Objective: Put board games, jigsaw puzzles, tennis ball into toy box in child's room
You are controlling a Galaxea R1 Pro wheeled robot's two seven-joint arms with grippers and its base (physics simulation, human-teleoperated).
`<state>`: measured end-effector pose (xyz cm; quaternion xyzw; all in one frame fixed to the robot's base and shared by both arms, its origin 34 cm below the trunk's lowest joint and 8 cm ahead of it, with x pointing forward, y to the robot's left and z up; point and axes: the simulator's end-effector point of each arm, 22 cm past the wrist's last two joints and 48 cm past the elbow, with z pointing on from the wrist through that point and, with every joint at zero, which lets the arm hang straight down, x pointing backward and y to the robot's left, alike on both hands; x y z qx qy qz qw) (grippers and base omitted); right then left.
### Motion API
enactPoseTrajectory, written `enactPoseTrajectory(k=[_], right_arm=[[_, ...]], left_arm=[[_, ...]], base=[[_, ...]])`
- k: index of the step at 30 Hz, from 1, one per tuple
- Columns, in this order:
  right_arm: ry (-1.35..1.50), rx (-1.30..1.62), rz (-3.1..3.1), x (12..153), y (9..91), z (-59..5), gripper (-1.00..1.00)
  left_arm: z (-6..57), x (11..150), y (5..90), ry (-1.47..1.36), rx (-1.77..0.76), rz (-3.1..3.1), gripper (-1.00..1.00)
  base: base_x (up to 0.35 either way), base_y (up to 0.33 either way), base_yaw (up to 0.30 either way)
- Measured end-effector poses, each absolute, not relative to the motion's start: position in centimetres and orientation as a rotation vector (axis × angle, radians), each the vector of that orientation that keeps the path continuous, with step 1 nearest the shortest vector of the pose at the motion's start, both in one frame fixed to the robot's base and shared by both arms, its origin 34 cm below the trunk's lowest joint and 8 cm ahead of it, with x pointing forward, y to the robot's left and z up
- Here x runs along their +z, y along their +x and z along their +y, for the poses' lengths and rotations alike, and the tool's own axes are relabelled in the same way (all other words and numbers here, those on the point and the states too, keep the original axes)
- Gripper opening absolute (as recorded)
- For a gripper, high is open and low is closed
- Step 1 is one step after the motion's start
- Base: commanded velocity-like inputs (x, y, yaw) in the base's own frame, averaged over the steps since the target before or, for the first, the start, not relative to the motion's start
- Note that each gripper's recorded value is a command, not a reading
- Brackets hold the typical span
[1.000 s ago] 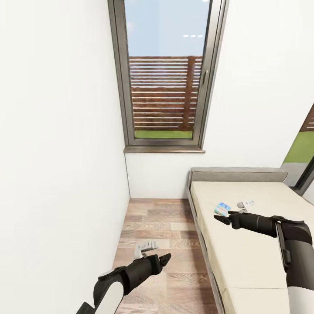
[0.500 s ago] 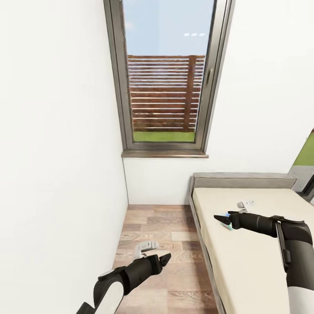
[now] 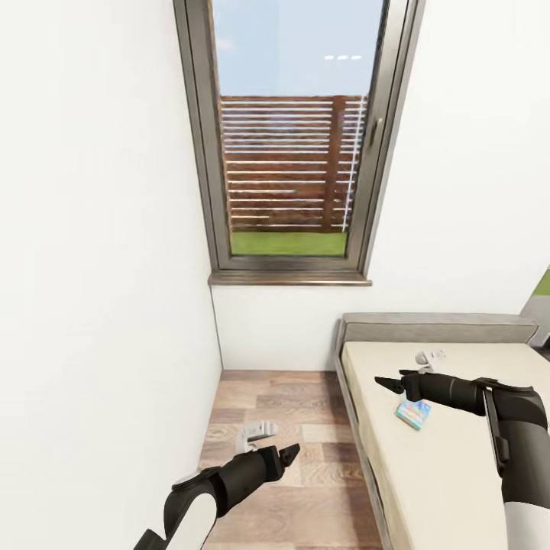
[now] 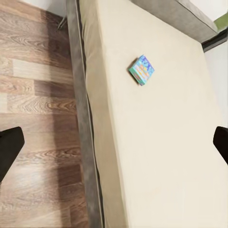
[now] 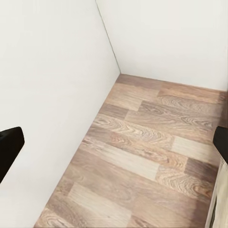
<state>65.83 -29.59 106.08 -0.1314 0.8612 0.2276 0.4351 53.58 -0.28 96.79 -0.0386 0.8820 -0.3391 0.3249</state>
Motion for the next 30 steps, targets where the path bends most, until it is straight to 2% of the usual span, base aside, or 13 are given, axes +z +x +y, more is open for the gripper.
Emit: enactPoseTrajectory(k=[30], right_arm=[[-0.327,0.564,2.144,106.1,65.82,-29.72,1.0]], left_arm=[[-0.31,96.79,53.57,-0.101,-0.889,2.313,1.0]], base=[[0.335,0.0,0.0]])
